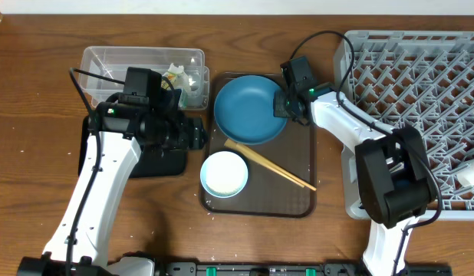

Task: Sort waste into correct bins and load items into the dishwasher rack
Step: 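Grasp the blue plate with the right gripper and lift it, then carry the blue plate right and set it upright in the rack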

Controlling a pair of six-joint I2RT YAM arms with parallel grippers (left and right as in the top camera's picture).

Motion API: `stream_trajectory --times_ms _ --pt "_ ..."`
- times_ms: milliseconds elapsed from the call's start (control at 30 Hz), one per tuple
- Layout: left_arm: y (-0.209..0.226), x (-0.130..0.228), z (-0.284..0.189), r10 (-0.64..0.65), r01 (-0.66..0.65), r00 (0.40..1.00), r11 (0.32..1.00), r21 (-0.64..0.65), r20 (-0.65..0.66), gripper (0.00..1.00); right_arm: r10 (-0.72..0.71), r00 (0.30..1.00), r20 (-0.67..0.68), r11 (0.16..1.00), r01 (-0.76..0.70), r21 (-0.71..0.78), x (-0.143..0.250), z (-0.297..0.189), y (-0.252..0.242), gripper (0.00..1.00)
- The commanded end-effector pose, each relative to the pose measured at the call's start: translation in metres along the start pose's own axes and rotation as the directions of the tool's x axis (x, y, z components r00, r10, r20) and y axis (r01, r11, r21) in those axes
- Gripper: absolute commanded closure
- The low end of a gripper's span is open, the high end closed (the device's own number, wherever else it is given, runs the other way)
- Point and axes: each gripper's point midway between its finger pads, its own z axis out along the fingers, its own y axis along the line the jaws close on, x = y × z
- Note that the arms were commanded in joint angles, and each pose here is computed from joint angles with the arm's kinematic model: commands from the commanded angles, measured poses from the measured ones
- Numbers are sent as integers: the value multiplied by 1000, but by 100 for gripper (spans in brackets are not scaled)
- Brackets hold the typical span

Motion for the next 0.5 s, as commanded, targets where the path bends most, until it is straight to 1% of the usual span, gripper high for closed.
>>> stream_trajectory --times_ms 0,100,200,267,300,367,433,467 --pt "1 3 2 4 -5 1000 1000 -7 -9 17 30 989 143 997 -39 66 -45 -31 -17 99" --pt "1 2 2 5 -5 1000 1000 -7 -8 17 -43 960 276 995 15 101 -93 -81 -33 99" --pt "1 2 2 5 -5 1000 1000 -6 -8 17 -84 915 396 985 16 172 -132 -133 -59 99" --pt "1 2 2 5 -5 1000 1000 -6 -8 17 -122 875 468 969 3 245 -154 -174 -85 99" --pt "1 2 2 5 -5 1000 1000 -6 -8 17 -139 863 487 962 0 275 -160 -186 -94 99" --pt "1 2 2 5 -6 1000 1000 -6 -7 17 -220 828 515 925 10 379 -173 -219 -125 99" --pt "1 1 2 7 -7 1000 1000 -6 -3 17 -302 810 503 877 29 480 -180 -240 -153 99" --pt "1 1 2 7 -7 1000 1000 -5 -1 17 -354 804 478 837 45 546 -183 -250 -173 99"
